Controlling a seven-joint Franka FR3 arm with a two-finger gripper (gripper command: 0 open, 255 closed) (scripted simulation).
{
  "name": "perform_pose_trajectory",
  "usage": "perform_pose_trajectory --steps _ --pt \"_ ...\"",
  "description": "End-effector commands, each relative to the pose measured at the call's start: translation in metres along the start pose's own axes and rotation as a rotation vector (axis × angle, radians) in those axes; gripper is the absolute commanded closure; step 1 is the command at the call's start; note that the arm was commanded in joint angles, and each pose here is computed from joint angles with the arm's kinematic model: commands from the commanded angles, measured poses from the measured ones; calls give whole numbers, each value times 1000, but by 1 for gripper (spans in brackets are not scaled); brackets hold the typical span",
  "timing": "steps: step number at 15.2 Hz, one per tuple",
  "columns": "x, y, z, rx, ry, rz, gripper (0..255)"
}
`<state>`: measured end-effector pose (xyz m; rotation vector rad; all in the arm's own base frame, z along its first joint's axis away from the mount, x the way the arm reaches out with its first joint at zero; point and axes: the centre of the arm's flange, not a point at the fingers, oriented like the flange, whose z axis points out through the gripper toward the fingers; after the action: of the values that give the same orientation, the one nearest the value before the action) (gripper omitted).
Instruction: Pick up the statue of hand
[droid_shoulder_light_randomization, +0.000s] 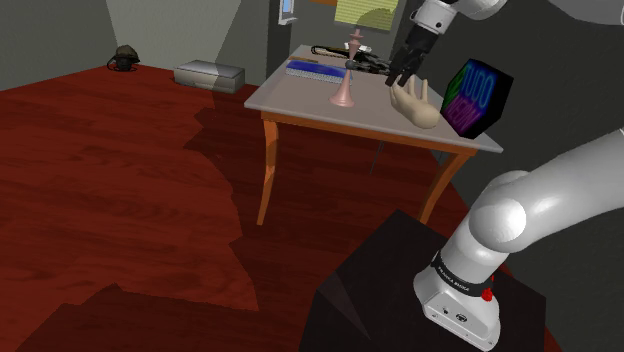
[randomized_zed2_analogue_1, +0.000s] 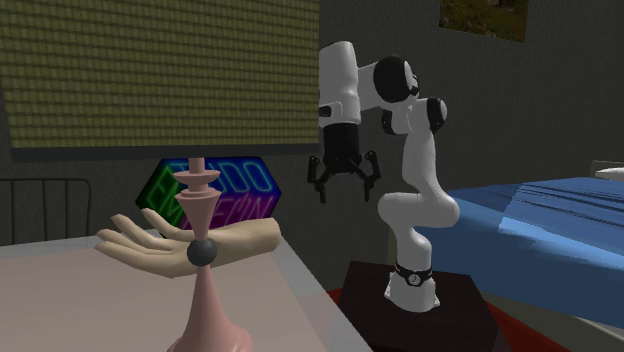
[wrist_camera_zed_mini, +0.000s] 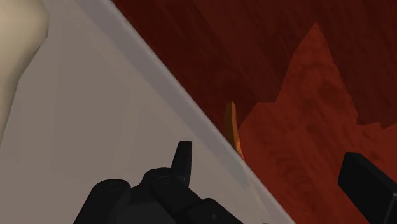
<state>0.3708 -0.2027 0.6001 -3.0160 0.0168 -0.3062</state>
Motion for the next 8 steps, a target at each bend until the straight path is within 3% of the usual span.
perform_pose_trajectory --steps 1,8 --pt "6 25 3 -6 3 -1 0" --pt "31 111 12 -20 11 0 0"
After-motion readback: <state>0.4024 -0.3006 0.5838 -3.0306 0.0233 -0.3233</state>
